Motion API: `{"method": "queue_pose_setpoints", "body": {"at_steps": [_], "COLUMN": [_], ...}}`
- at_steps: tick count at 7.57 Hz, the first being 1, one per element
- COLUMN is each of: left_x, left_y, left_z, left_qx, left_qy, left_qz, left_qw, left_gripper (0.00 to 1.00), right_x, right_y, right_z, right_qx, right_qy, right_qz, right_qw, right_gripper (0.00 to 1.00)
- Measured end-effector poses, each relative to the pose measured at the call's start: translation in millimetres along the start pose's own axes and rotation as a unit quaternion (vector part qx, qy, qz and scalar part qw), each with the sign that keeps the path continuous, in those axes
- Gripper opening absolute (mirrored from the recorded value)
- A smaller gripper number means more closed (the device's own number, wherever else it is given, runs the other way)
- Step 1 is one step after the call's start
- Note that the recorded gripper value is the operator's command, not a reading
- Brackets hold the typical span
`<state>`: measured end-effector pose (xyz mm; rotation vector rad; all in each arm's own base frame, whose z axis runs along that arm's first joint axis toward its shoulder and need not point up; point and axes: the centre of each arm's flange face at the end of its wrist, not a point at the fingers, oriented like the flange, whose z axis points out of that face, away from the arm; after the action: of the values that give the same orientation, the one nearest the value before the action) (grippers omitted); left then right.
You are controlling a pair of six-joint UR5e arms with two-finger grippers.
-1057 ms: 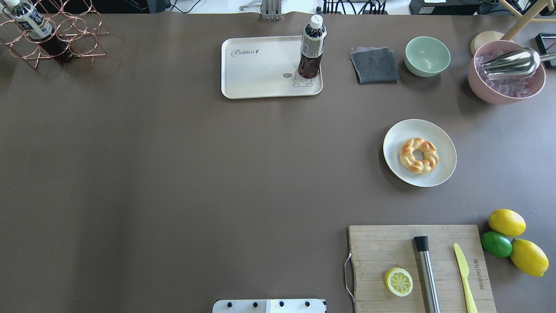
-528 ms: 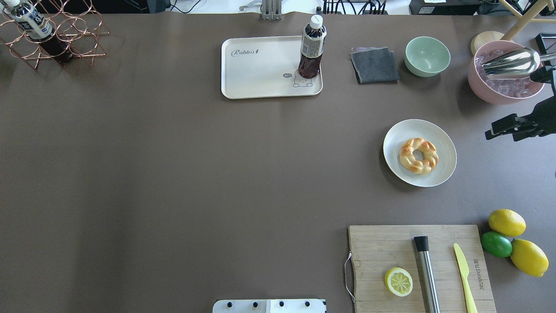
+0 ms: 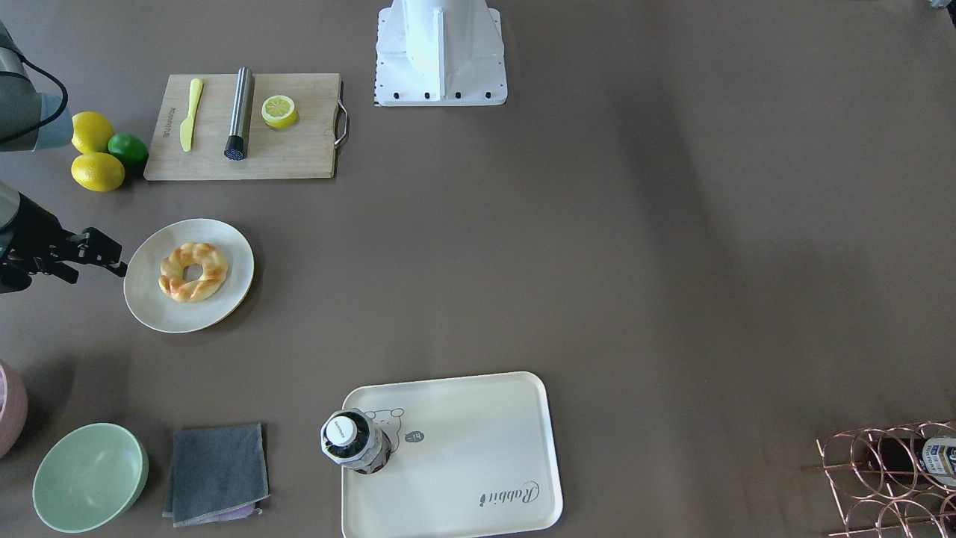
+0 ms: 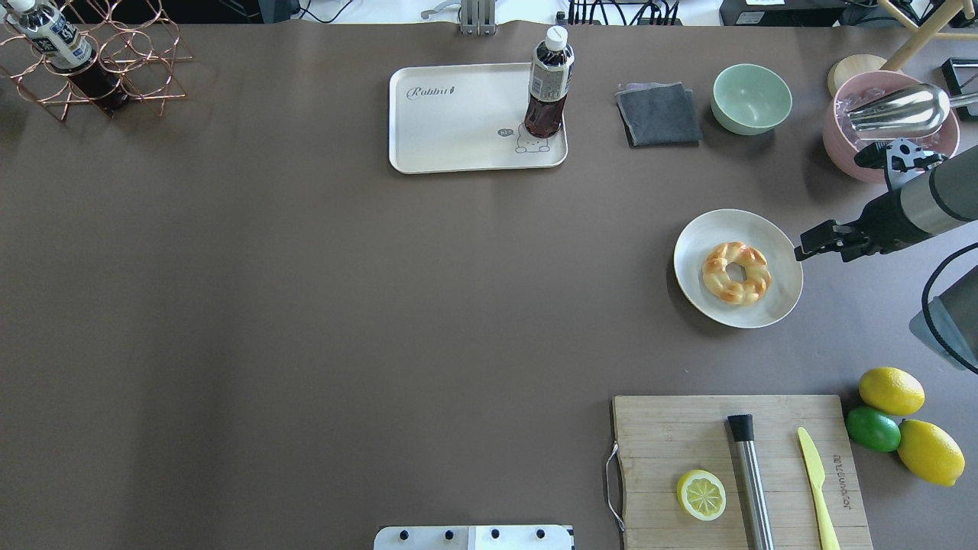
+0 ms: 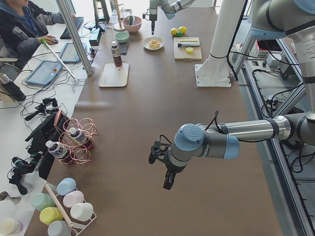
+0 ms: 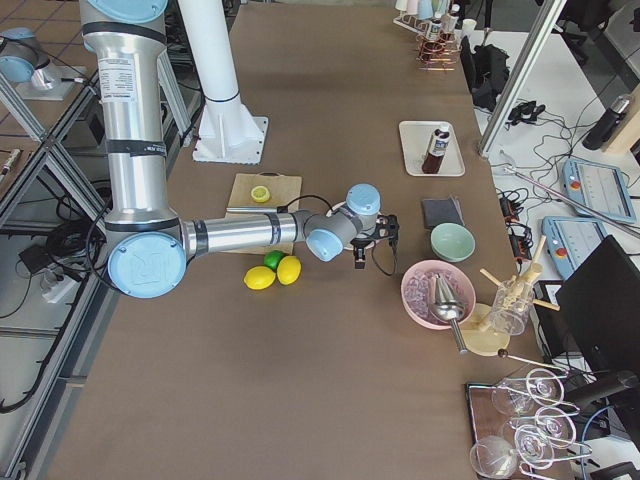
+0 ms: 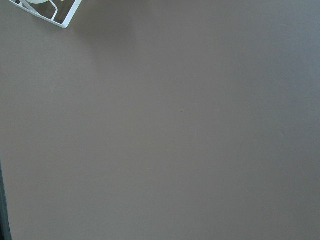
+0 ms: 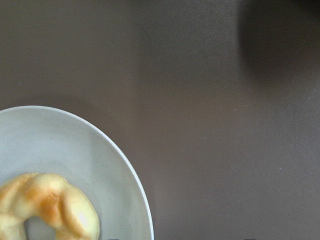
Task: Place donut on tray
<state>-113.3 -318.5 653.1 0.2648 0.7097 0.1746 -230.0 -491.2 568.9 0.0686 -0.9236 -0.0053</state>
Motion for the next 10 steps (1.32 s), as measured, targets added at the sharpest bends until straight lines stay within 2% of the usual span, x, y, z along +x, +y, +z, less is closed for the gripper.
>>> {"method": "queue_pose_setpoints", "body": {"at_steps": [1,2,3,4,8,10], "left_x": [0,0,1,2,2,2], "left_y": [0,0,-1,-2,-3,-4], "left_z": [0,0,-1,-2,-3,-3], "left_qx": [0.000,0.000,0.001,0.002,0.005,0.006], "left_qy": [0.000,0.000,0.000,-0.001,-0.001,-0.002], "left_qz": [0.000,0.000,0.001,0.002,0.005,0.005], "left_qw": [1.0000,1.0000,1.0000,1.0000,1.0000,1.0000], "left_gripper": [0.97,0.97,0.97,0.97,0.97,0.97], "right_x": [-8,-13,-15,-16,-20,-32], "right_y": [3,6,8,9,10,8], "right_z": [13,22,28,31,30,20], "right_qx": [-0.001,-0.001,-0.002,-0.003,-0.004,0.000], "right_qy": [0.005,0.011,0.014,0.016,0.012,0.000], "right_qz": [0.003,0.004,0.004,0.004,0.003,0.001], "right_qw": [1.0000,0.9999,0.9999,0.9999,0.9999,1.0000], "right_gripper": [0.78,0.65,0.24,0.00,0.00,0.00]}}
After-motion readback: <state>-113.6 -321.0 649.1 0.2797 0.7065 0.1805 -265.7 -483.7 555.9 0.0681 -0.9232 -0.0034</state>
